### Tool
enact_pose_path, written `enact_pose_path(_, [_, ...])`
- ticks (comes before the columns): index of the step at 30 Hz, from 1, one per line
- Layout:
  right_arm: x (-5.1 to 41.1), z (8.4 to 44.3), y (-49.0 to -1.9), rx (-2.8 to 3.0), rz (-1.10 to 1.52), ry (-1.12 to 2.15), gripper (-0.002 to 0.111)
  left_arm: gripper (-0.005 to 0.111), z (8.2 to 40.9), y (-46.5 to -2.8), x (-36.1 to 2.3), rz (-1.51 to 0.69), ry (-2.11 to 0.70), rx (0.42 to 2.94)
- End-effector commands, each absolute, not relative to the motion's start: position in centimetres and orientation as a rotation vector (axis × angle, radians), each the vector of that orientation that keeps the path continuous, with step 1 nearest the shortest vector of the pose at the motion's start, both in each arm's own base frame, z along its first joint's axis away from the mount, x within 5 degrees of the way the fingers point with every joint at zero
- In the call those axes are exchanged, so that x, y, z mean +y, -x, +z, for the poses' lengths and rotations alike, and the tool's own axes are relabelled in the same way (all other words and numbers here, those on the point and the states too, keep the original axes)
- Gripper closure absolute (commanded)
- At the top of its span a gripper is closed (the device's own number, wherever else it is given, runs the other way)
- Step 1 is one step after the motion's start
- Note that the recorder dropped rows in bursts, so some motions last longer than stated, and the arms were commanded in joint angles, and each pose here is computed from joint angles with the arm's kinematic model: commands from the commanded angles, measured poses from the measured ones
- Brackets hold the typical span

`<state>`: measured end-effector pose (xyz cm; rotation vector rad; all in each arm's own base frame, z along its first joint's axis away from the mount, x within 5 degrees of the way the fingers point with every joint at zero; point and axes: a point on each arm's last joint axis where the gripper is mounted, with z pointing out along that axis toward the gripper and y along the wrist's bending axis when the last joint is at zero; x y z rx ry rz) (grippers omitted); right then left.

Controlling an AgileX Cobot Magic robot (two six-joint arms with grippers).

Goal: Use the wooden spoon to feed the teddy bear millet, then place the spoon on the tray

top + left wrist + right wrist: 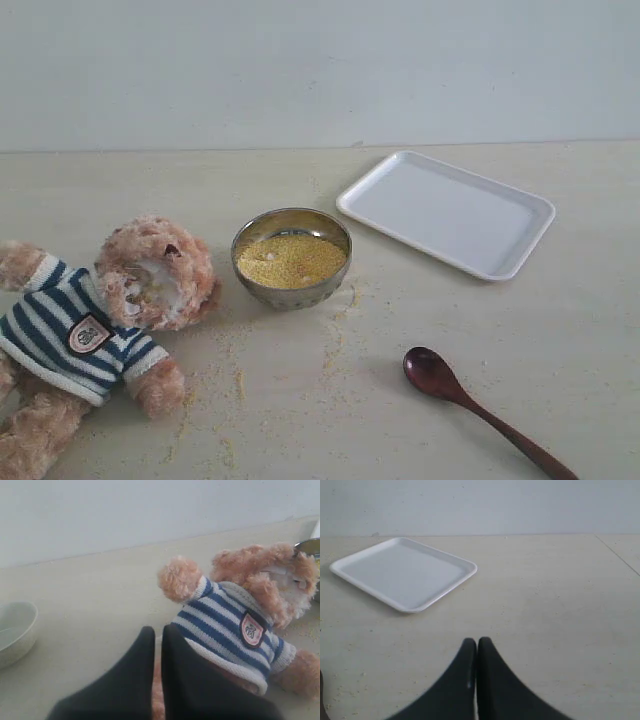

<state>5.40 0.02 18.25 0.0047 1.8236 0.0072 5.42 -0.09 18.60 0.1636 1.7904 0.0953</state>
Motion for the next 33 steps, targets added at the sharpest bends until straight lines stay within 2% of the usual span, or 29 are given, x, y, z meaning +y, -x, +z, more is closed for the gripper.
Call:
enact_pose_path(1, [0.0, 18.3, -5.4, 1.813, 0.007, -0.003, 0.108, 0.102, 18.6, -5.4, -0.1, 0.095, -0.175, 1.782])
enact_pose_path(25, [0.0, 18.3, -5.4, 1.813, 0.007, -0.003, 0.108, 0.102, 18.9, -5.5, -0.2, 0.099, -0.184, 1.738])
enact_pose_path(27, [0.0, 18.3, -5.4, 1.813, 0.007, -0.003, 0.108, 0.102, 19.8, -5.6, -0.5, -0.110, 0.009, 1.655])
enact_pose_path(30, [0.0, 18.3, -5.4, 1.813, 0.007, -0.003, 0.108, 0.102, 20.5, -5.6, -0.7, -0.547, 0.407, 1.549])
enact_pose_path(33, [0.0, 18.3, -5.4, 1.813, 0.007, -0.003, 0.108, 0.102, 20.6, -5.6, -0.8, -0.672, 0.516, 1.515])
